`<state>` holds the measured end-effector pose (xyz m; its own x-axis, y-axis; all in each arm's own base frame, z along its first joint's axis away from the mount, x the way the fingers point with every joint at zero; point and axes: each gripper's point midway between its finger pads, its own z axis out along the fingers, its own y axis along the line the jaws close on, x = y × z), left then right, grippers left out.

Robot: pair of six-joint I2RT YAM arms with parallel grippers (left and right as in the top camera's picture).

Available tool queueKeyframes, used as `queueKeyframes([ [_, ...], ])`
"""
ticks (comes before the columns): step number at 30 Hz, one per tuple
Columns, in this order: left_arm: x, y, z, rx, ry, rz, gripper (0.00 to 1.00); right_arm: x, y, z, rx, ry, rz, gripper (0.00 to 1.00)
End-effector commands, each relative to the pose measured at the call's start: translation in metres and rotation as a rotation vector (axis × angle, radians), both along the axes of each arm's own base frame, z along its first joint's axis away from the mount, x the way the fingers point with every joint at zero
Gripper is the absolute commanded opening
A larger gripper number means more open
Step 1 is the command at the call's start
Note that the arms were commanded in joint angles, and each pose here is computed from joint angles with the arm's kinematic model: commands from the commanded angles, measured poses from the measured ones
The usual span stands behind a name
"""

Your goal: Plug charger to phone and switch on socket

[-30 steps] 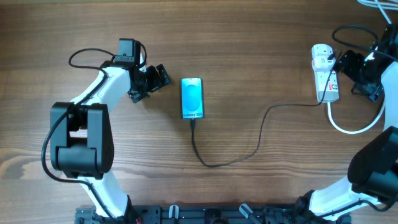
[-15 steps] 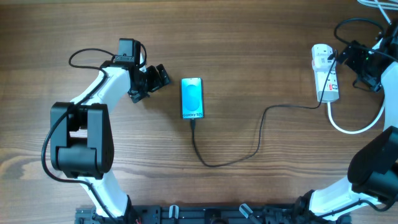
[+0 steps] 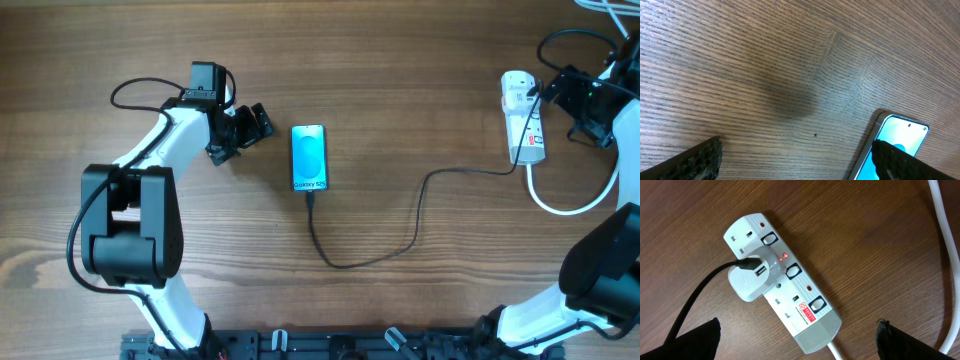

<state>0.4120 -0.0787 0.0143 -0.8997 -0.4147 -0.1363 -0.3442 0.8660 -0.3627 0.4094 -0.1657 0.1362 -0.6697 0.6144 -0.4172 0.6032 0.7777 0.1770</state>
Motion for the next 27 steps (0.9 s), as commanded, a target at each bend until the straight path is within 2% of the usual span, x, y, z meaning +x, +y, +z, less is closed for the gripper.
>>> queueKeyframes([
  [1,-0.009,0.005,-0.012,0.020,0.040,0.010,1.00,0.000,-0.003,0.005,-0.022,-0.008,0.010,1.00],
  [21,-0.009,0.005,-0.012,0.020,0.039,0.010,1.00,0.000,-0.003,0.005,-0.022,-0.008,0.010,1.00],
  [24,-0.006,-0.008,0.009,0.015,-0.014,-0.020,1.00,0.000,-0.003,0.005,-0.022,-0.008,0.010,1.00],
  [27,-0.004,-0.037,0.070,-0.006,-0.167,-0.086,1.00,0.000,-0.003,0.005,-0.022,-0.008,0.010,1.00],
])
